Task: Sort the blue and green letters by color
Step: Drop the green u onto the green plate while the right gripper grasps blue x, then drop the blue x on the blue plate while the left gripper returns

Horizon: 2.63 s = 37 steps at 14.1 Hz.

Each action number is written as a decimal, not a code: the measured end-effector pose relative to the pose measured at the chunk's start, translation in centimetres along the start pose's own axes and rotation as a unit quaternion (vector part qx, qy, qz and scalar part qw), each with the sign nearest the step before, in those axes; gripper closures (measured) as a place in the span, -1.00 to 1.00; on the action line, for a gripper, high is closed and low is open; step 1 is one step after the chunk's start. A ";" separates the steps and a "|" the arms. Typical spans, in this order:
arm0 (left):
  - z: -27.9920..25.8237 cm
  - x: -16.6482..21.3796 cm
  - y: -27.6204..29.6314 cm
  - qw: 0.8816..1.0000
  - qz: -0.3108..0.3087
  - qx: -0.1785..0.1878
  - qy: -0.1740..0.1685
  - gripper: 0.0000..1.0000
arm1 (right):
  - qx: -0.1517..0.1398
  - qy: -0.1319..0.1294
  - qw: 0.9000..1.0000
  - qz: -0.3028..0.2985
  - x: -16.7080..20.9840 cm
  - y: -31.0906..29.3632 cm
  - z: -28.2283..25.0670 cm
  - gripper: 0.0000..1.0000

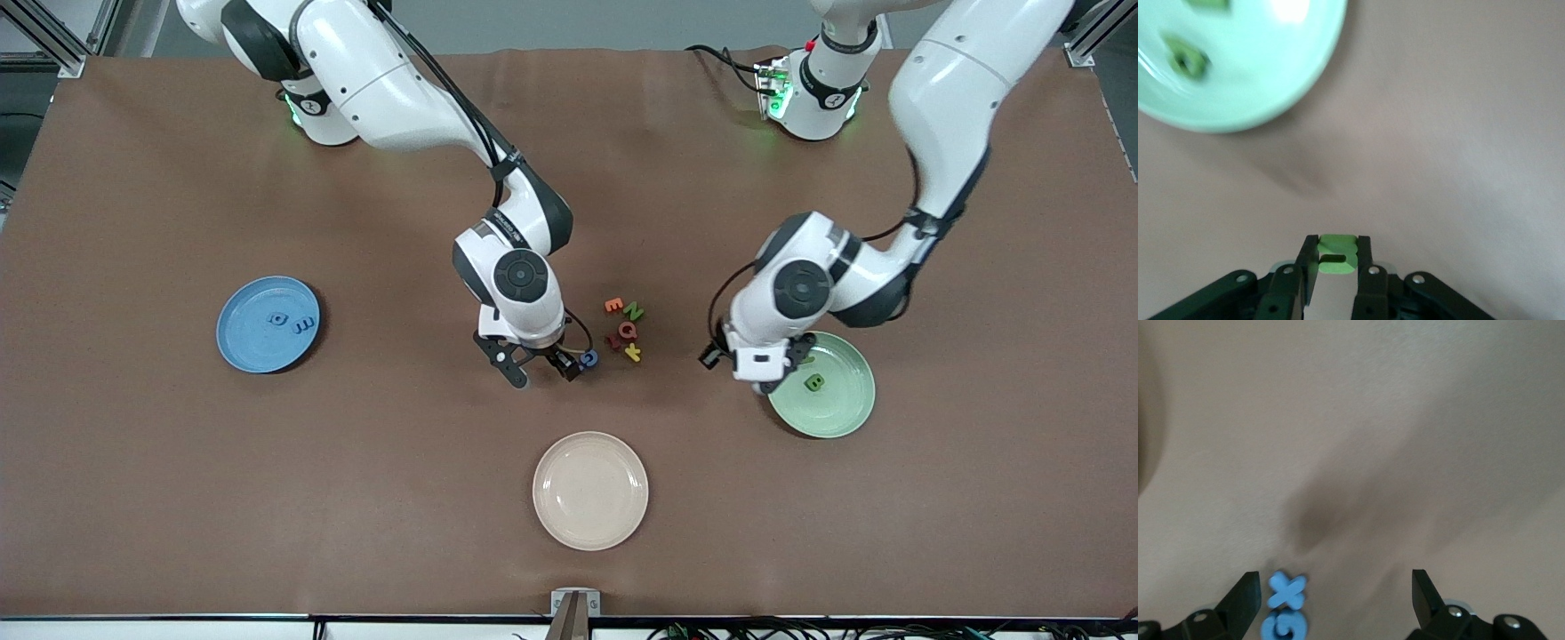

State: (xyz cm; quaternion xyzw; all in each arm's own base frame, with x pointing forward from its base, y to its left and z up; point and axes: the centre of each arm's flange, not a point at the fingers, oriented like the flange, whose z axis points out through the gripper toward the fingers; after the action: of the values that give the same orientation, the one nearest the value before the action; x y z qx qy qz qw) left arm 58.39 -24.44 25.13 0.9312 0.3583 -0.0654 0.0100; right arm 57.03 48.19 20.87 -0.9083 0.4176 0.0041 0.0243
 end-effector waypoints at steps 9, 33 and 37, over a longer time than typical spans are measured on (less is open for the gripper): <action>-0.6 12.4 -9.0 0.998 0.062 0.014 -0.005 0.45 | 0.005 0.015 0.999 0.031 -0.8 -2.4 3.0 -1.00; 0.0 11.6 -8.1 0.997 0.079 0.013 0.007 -0.44 | -0.042 0.023 0.999 0.002 -0.4 -2.0 2.6 0.46; -0.5 5.5 -3.8 0.992 0.127 0.006 0.006 -0.89 | -0.101 0.006 0.990 -0.099 7.1 -0.1 -0.2 0.46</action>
State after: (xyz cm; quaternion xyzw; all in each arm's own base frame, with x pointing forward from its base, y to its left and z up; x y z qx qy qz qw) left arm 59.93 -17.90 25.04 0.9696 0.2371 -0.0599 0.0102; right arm 61.72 42.81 20.86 -0.9429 0.3233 0.0389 -0.0701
